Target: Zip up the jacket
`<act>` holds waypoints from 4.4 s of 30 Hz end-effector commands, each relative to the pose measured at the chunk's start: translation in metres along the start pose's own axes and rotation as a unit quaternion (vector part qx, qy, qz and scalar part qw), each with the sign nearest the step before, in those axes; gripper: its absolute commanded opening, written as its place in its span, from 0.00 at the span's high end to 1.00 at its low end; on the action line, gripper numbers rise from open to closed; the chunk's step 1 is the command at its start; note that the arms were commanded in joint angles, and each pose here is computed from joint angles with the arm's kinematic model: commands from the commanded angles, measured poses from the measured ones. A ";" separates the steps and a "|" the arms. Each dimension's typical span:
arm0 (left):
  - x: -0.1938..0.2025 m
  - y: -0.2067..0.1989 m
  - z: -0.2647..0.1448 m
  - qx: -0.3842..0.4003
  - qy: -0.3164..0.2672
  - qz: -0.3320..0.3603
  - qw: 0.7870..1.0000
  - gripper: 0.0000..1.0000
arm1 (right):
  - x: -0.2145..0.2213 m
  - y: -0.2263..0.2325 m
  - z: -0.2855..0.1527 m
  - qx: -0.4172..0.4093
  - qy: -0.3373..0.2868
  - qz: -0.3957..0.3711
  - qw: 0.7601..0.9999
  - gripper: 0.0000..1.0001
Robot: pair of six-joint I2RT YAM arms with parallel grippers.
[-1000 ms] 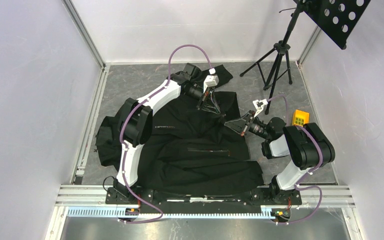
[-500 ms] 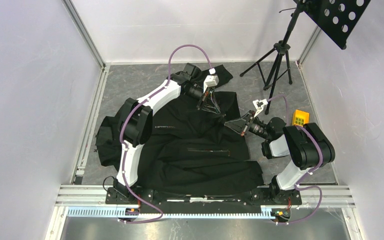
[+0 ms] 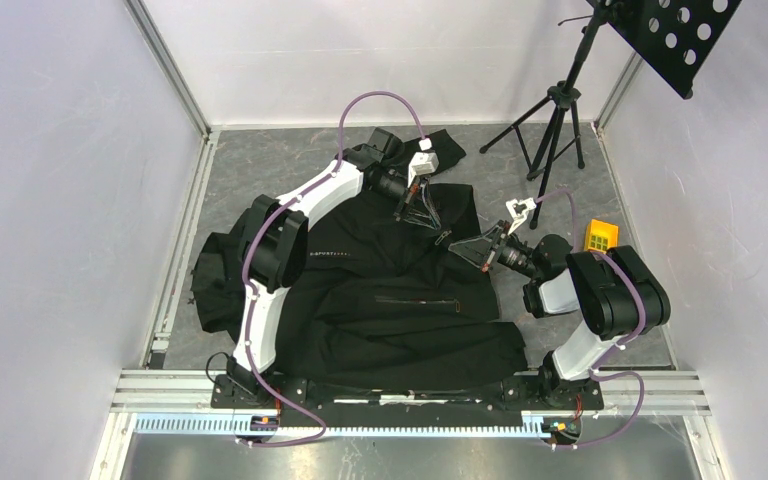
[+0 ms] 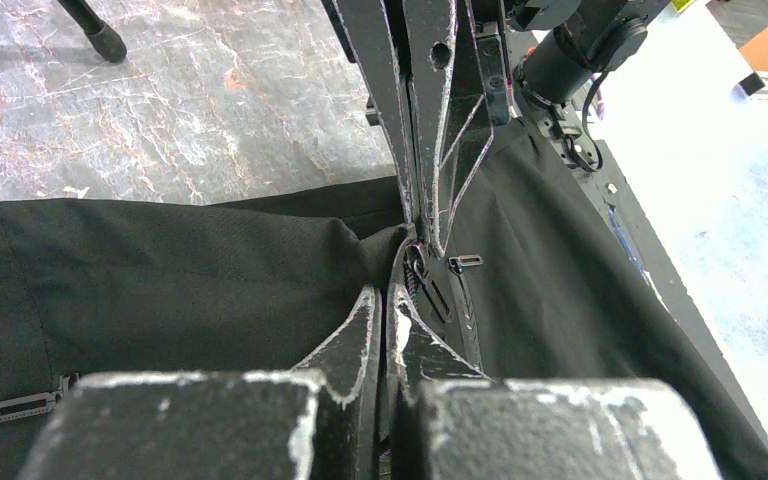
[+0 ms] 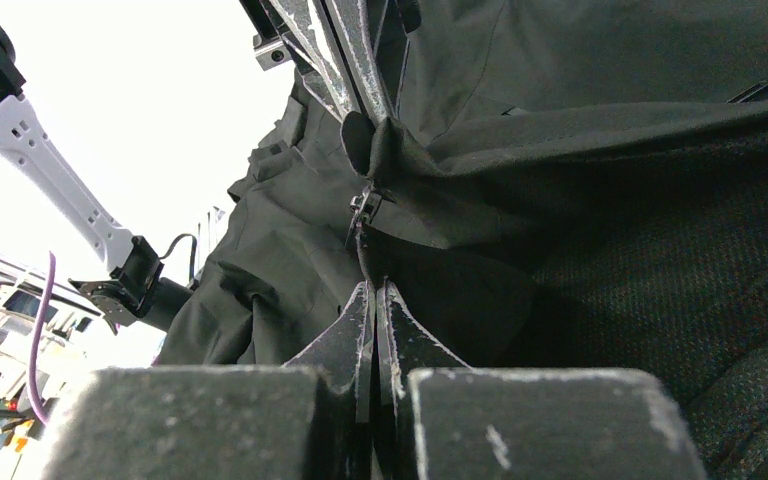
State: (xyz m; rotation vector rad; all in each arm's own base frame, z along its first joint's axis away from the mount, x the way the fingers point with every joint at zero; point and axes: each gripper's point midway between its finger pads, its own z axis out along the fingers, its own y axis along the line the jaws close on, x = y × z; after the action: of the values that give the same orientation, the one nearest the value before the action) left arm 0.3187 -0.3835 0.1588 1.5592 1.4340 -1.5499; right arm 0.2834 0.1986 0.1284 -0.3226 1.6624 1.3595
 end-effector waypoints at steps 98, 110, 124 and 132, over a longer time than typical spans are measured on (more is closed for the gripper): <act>-0.050 0.020 0.002 -0.136 -0.092 0.026 0.986 0.67 | -0.071 0.038 -0.032 -0.034 -0.155 -0.080 0.984 1.00; -0.062 -0.009 -0.034 -0.277 -0.185 -0.197 0.922 0.42 | -0.069 0.040 -0.033 -0.033 -0.155 -0.086 0.984 1.00; -0.021 -0.028 -0.002 -0.337 -0.447 -0.412 0.719 0.38 | -0.070 0.044 -0.036 -0.031 -0.163 -0.089 0.982 1.00; -0.010 -0.009 0.016 -0.330 -0.463 -0.421 0.706 0.41 | -0.071 0.046 -0.037 -0.031 -0.166 -0.092 0.981 1.00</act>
State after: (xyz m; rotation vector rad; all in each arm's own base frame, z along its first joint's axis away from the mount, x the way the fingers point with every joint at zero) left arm 0.2909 -0.3921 0.1302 -0.3211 1.9261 -1.4611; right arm 0.2851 0.1596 0.1288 0.0538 1.7105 1.3723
